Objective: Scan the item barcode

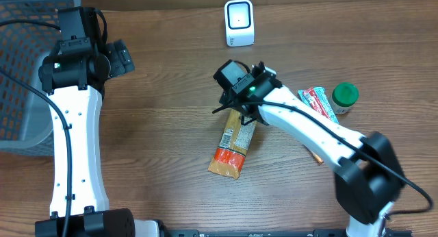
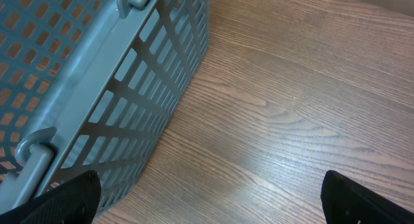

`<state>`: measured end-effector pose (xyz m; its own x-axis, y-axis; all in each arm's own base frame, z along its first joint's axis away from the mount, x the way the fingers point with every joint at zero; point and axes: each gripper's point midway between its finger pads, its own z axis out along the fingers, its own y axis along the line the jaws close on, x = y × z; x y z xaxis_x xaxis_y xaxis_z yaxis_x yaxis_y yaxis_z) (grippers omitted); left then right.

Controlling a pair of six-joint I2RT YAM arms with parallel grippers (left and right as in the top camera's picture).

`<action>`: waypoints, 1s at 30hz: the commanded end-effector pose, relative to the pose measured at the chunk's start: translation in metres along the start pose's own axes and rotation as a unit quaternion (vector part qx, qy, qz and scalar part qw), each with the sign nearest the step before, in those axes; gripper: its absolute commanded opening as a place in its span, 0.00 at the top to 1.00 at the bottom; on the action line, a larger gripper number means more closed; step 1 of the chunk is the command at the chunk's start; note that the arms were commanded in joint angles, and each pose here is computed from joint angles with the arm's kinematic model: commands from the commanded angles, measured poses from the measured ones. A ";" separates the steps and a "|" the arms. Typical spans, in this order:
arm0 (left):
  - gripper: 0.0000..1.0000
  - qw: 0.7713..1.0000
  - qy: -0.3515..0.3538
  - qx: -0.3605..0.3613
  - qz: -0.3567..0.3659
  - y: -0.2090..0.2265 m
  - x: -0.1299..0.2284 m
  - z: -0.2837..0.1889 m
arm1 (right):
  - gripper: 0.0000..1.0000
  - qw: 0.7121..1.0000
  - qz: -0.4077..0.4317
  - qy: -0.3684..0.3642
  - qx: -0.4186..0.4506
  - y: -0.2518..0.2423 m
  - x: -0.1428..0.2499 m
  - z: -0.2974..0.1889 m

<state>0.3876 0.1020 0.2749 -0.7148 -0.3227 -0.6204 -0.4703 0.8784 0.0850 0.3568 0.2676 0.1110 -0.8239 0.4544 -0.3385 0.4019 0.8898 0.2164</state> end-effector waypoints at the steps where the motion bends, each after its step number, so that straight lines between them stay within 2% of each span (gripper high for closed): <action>1: 0.00 1.000 -0.017 -0.003 0.000 0.003 -0.008 -0.010 | 0.00 0.999 -0.011 -0.014 -0.051 0.019 -0.011 -0.032; 30: 0.00 1.000 -0.017 -0.003 0.000 0.003 -0.007 -0.010 | 0.00 0.998 -0.012 0.002 -0.058 0.021 -0.006 -0.031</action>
<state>0.3876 0.1020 0.2749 -0.7148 -0.3227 -0.6204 -0.4703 0.8784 0.0850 0.3558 0.2794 0.1368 -0.8370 0.4364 -0.3301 0.3490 0.8904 0.2921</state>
